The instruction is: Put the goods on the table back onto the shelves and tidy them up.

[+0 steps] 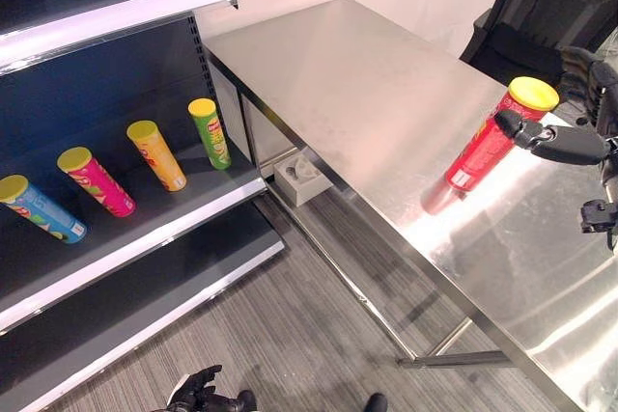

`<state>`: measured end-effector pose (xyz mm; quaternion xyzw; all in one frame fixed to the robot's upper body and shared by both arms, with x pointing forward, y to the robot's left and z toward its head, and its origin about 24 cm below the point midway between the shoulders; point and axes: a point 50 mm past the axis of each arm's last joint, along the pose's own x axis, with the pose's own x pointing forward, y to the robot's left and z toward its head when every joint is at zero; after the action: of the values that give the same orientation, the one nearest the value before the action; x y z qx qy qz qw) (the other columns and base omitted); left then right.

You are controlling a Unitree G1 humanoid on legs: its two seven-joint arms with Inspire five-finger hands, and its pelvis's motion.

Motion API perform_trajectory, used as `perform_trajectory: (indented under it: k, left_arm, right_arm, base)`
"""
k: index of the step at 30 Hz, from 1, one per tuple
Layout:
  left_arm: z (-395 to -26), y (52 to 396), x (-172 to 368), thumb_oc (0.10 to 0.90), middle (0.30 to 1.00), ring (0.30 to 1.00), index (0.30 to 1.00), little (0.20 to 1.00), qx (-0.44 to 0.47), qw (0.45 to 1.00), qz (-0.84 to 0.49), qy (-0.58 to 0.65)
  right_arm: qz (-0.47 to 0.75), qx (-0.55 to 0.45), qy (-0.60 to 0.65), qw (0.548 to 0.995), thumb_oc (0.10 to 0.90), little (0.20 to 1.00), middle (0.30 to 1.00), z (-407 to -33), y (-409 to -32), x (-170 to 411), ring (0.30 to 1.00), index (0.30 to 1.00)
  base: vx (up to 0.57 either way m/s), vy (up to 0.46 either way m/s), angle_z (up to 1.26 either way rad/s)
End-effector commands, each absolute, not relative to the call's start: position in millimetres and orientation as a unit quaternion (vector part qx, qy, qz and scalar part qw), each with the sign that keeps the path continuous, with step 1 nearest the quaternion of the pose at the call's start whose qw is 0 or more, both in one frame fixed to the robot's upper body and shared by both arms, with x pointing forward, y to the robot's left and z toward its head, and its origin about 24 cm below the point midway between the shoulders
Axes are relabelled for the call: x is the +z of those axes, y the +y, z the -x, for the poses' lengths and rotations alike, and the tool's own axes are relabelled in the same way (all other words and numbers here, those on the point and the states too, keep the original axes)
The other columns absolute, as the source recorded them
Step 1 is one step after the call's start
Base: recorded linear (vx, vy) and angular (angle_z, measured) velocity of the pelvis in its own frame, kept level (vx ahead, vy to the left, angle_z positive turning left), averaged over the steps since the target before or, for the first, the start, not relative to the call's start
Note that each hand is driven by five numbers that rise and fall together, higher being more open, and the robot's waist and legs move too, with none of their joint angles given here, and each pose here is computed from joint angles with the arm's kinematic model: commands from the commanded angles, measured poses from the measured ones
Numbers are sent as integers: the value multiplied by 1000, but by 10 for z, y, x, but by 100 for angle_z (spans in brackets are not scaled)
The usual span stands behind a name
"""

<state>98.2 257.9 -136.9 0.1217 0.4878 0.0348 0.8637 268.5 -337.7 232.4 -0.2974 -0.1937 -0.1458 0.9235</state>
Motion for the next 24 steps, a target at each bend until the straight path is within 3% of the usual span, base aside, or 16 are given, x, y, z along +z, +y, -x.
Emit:
perform_trajectory:
  k: [1,13,24]
  left_arm:
    - [-1099,2677,-1292,800,900,900,900,900,22,868,-165,467]
    - [-1105,2687,-1281,800,900,900,900,900,15,867,-173,467]
    - [-1049,2680,-1294,800,900,900,900,900,10,864,-173,473]
  right_arm:
    - [309,-206,-295,880,800,900,900,-2564,-3486,2858,900,900]
    - [319,-232,-218,893,800,900,900,-2624,-3700,2603,900,900]
    - [318,-222,-200,900,800,900,900,-2820,-3625,2557,900,900]
  base:
    - [0,0,0]
    - [11,-5,0]
    - [2,-13,6]
